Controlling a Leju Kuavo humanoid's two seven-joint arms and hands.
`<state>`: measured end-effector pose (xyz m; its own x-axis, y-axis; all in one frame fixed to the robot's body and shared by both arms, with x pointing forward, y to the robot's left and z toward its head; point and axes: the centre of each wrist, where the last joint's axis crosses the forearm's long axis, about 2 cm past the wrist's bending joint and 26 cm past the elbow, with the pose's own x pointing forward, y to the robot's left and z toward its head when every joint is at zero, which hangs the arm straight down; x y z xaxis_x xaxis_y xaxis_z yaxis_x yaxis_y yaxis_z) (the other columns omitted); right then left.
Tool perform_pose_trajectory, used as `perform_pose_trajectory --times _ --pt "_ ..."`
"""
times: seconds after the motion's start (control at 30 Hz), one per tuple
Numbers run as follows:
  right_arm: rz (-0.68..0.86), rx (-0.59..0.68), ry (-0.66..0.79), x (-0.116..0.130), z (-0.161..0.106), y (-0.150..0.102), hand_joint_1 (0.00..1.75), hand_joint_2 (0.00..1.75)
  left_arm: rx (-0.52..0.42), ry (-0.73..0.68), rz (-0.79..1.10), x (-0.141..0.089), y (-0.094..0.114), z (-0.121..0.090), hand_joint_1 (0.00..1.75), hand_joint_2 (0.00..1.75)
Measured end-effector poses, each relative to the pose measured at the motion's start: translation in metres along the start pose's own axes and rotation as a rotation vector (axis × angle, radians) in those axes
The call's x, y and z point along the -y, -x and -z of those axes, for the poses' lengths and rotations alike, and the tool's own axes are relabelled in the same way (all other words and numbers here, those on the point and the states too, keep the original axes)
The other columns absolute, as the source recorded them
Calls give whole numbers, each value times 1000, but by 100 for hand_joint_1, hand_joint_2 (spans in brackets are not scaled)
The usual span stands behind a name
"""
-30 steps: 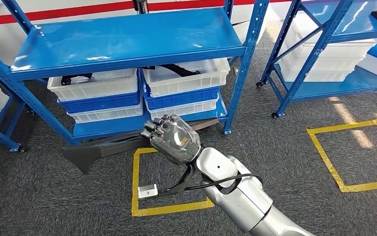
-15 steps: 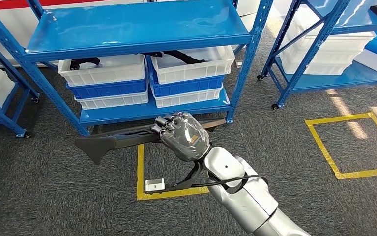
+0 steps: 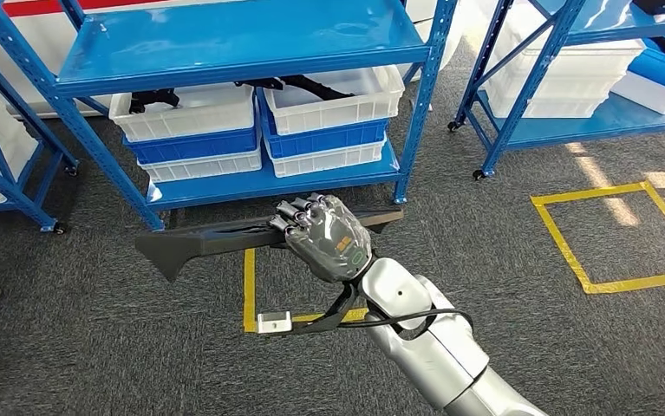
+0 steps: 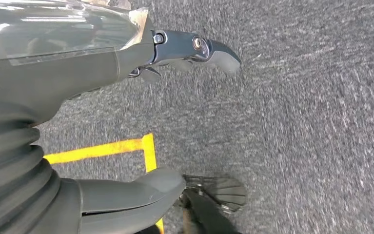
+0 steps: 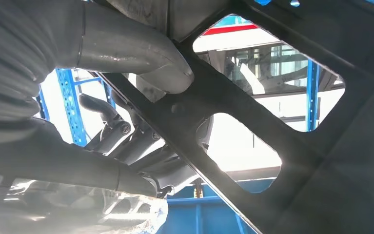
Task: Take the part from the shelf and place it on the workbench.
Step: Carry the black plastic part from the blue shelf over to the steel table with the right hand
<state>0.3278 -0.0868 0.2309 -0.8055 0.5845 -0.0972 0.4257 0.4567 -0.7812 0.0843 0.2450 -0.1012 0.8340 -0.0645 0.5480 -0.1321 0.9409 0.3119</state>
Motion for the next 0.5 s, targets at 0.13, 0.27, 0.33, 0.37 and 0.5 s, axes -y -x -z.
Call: perform_pose_trajectory --times 0.13,0.27,0.33,0.37,0.5 --pt "2 -2 14 1 4 0 175 175 8 -6 2 0 -1 1 0 175" --pt "8 -3 19 2 5 0 175 175 9 -9 2 0 -1 0 0 175" --pt "10 -3 15 1 4 1 175 175 9 -10 2 0 -1 0 0 175" --pt "12 -4 12 1 3 1 175 175 8 -10 1 0 0 0 0 175" --pt "24 -9 12 0 3 0 175 175 7 -12 -1 0 0 0 0 175"
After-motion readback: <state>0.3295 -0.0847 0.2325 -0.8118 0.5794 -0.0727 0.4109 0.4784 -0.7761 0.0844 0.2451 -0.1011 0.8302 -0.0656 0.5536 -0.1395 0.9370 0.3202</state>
